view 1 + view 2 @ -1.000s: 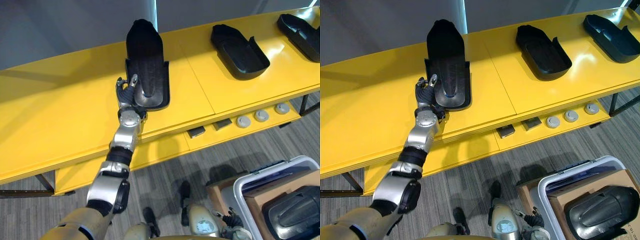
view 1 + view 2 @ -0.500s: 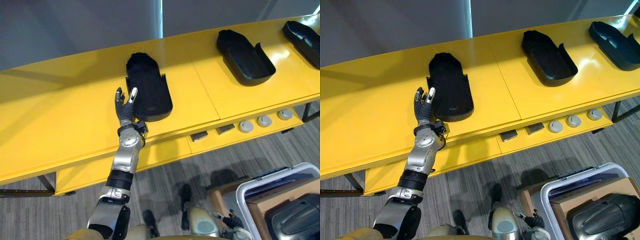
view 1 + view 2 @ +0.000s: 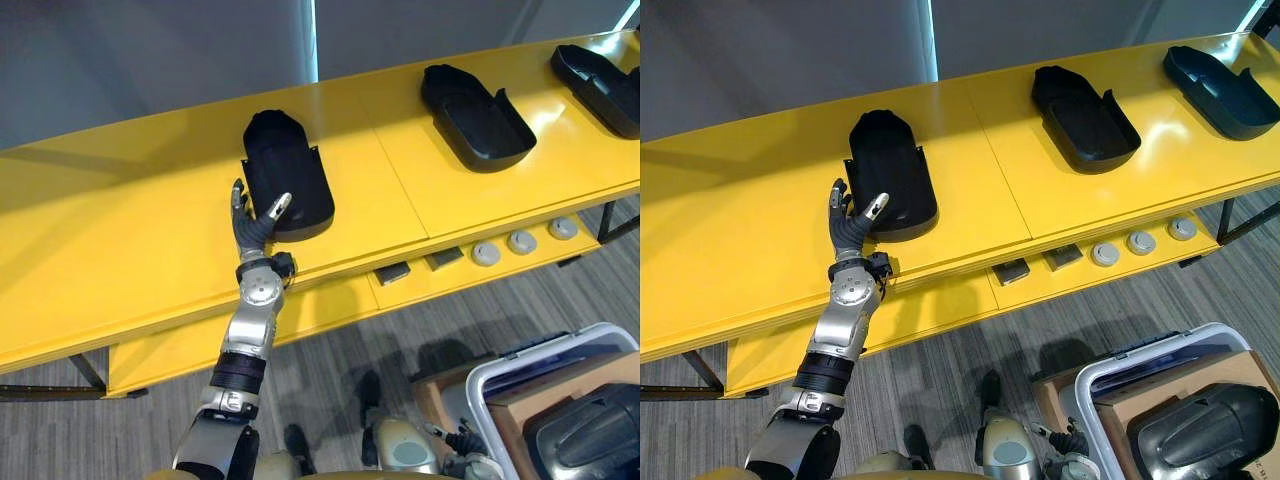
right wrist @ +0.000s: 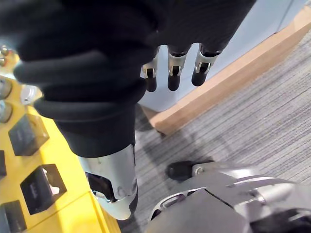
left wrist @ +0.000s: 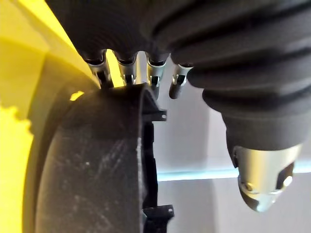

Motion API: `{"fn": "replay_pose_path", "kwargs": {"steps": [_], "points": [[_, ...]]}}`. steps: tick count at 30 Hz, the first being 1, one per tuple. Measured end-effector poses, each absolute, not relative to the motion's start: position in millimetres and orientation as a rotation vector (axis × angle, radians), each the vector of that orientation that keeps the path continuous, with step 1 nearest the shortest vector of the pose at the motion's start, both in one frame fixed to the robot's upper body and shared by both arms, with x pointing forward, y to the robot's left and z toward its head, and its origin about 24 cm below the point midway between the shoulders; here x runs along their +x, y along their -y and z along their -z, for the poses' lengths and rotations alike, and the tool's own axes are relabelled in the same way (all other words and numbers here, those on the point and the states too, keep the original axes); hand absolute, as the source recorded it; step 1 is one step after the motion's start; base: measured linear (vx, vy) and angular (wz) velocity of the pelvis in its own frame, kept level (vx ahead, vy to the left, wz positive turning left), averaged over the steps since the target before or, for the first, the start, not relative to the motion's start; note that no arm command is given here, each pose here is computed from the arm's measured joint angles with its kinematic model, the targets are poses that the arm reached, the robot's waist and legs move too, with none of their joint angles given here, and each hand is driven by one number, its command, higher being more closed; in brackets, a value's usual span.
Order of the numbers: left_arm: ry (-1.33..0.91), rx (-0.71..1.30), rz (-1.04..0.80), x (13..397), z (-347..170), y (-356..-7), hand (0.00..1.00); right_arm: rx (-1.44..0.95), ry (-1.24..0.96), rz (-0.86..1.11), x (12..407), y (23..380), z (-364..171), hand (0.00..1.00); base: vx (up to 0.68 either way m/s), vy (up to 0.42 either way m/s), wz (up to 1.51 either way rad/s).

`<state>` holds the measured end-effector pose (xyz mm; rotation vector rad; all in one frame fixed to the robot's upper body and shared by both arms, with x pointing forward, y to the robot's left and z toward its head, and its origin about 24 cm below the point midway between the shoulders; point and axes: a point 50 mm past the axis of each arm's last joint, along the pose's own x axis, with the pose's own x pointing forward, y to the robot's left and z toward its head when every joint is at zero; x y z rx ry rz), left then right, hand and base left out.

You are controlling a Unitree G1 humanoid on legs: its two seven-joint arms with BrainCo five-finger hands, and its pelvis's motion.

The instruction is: Walk over and take plastic housings, then place them on the shelf

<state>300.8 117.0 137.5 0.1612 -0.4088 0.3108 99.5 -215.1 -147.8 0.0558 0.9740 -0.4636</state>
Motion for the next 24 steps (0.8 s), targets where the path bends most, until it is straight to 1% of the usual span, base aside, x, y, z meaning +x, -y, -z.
{"fn": "replay_pose_path", "kwargs": {"steps": [2,4,8,10,14,16,21,24], "points": [[0.511,0.239,-0.288,285,-148,-109,1.0,0.059,-0.982,0.467,96,215,149,0.0,0.0,0.038,0.02],[0.55,0.305,-0.264,275,-146,-101,1.0,0.062,-0.998,0.471,91,215,151,0.0,0.0,0.0,0.0],[0.538,0.395,-0.183,263,-132,-94,1.0,0.064,-1.01,0.462,88,214,153,0.0,0.0,0.0,0.0],[0.511,0.432,-0.105,260,-122,-89,1.0,0.052,-1.008,0.45,89,218,152,0.0,0.0,0.0,0.0],[0.452,0.471,0.002,261,-105,-78,1.0,0.042,-1.007,0.444,89,220,151,0.0,-0.03,0.012,-0.01],[0.406,0.526,0.058,262,-91,-72,1.0,0.037,-1.006,0.444,90,221,151,0.0,0.0,0.0,0.0],[0.359,0.594,0.072,271,-79,-70,1.0,0.03,-1.005,0.437,94,222,150,0.0,-0.01,0.001,0.0],[0.366,0.616,0.063,278,-82,-70,1.0,0.031,-0.999,0.437,97,222,150,0.0,0.0,0.0,0.0]]}}
